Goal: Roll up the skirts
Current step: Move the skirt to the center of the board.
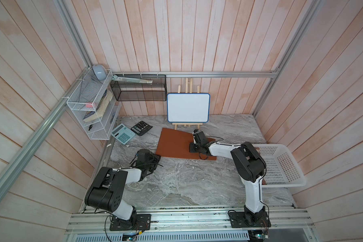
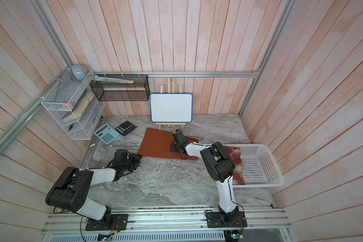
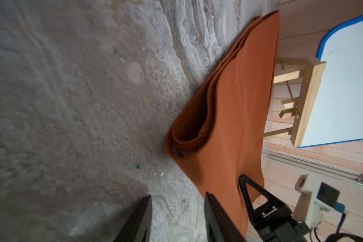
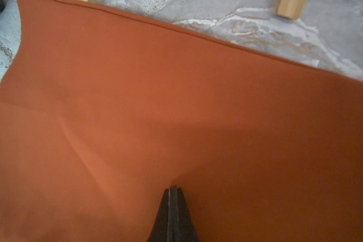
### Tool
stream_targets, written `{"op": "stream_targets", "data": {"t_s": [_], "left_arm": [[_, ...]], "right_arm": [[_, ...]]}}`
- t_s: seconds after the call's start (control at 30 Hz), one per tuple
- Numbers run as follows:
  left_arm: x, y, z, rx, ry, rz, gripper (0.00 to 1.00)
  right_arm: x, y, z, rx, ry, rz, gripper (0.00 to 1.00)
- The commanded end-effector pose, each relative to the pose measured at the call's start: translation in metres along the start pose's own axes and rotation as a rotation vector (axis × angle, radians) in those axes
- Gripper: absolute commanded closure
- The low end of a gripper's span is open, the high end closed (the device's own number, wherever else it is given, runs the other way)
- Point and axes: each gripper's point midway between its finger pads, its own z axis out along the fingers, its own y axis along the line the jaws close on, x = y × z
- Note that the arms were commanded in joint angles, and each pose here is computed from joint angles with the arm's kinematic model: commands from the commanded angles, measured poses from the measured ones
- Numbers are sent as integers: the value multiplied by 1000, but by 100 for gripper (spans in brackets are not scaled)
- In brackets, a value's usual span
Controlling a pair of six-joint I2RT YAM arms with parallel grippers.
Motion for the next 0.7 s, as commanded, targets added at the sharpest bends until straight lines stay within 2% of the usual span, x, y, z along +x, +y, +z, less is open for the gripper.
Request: {"op": "stream_targets", "data": {"t_s": [0.0,0.3,0.33,0.4,0.47,0.57,0.67], "left_arm": [[-13,10,4,-30,-85,-21,55],[-14,5,27,-31,-55,-21,57],[-15,6,28,-34,-56,-19,60],[-15,4,28,-21,-62,-13,79],[-15,4,27,-15,-64,-6,91],[-18,2,23,-12,-83,9,99],[-24,-4,17,-2,-115,47,100]], "right_arm": [[20,1,-5,-5,66,-24,100],[19,4,-13,-23,58,-21,100],[19,4,-13,-26,57,-21,100],[19,5,-15,-31,57,-19,100],[20,5,-15,-32,53,-14,100],[20,6,-15,-37,55,-9,100],[20,8,-17,-43,58,-10,100]]}}
